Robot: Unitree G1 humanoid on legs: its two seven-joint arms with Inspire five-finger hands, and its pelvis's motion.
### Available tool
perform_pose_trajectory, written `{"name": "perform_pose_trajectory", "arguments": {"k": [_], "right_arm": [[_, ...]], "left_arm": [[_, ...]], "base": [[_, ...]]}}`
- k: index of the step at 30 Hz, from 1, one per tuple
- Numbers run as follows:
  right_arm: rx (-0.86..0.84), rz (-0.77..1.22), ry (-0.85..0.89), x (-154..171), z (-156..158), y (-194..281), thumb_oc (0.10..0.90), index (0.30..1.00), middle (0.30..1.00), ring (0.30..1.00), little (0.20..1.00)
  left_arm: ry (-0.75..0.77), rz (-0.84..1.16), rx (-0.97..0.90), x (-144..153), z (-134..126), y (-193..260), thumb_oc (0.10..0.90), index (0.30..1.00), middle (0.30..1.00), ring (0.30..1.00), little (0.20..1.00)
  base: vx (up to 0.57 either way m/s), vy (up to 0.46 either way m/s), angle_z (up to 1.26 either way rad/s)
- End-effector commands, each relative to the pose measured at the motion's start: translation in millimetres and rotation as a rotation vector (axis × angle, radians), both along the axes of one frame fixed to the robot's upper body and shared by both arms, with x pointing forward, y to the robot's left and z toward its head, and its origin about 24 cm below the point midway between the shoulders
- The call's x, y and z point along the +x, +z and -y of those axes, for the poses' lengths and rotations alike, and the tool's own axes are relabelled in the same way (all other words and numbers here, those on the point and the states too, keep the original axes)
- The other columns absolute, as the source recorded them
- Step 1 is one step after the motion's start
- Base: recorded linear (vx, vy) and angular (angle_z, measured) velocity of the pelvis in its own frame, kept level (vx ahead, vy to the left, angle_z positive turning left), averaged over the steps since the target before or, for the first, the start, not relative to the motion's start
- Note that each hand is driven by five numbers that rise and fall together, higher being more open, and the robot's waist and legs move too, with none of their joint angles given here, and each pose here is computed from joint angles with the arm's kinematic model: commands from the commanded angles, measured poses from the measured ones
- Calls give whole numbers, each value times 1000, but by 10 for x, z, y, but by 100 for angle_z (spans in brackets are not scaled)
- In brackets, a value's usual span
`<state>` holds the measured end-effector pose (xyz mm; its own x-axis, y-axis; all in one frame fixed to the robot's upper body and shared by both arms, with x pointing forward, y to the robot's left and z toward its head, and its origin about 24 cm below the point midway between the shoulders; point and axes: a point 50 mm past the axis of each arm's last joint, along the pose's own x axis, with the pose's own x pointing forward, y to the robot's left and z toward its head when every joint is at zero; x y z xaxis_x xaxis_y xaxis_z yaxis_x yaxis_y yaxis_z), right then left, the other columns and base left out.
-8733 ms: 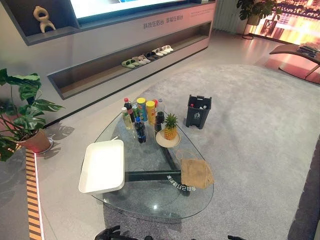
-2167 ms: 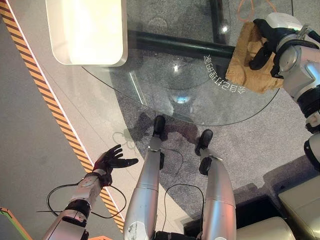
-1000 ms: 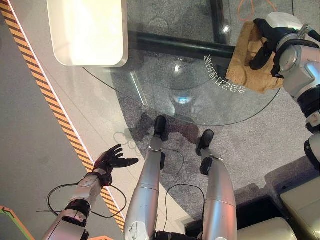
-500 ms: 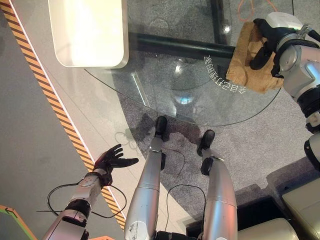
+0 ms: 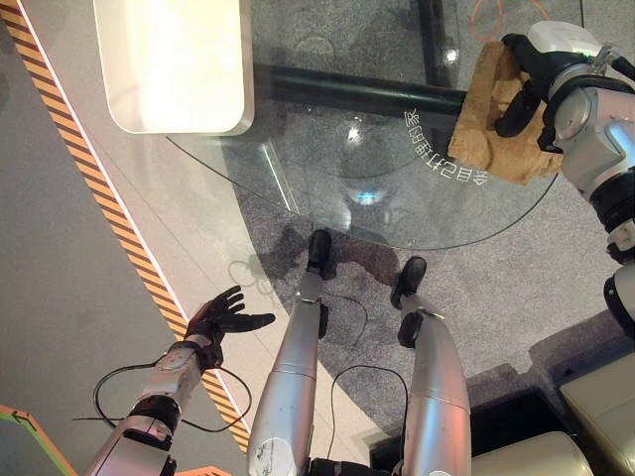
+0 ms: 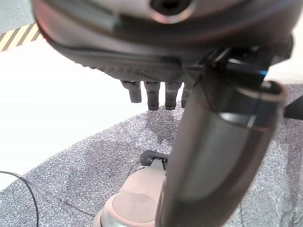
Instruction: Wipe the table with a cloth and put it in the basket.
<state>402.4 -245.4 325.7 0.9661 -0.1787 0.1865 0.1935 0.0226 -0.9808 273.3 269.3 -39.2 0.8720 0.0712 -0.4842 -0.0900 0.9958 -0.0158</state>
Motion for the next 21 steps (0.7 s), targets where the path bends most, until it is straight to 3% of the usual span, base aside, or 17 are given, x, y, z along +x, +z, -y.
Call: {"name": "perform_pose_trajectory", "arguments": {"k": [1,21], "right_arm": [[-56,81,-40,-129,143,308,100,300,300,300,200],[-72,81,-31,-130,106,334,100,300,300,300,200]], "left_arm": [[28,-93,40,-296,-176,-177,800,900,900,900,900],[20,-93,39,-289,-175,-170,800,900,900,900,900]], "base": [[0,0,0],[0,0,0]]}}
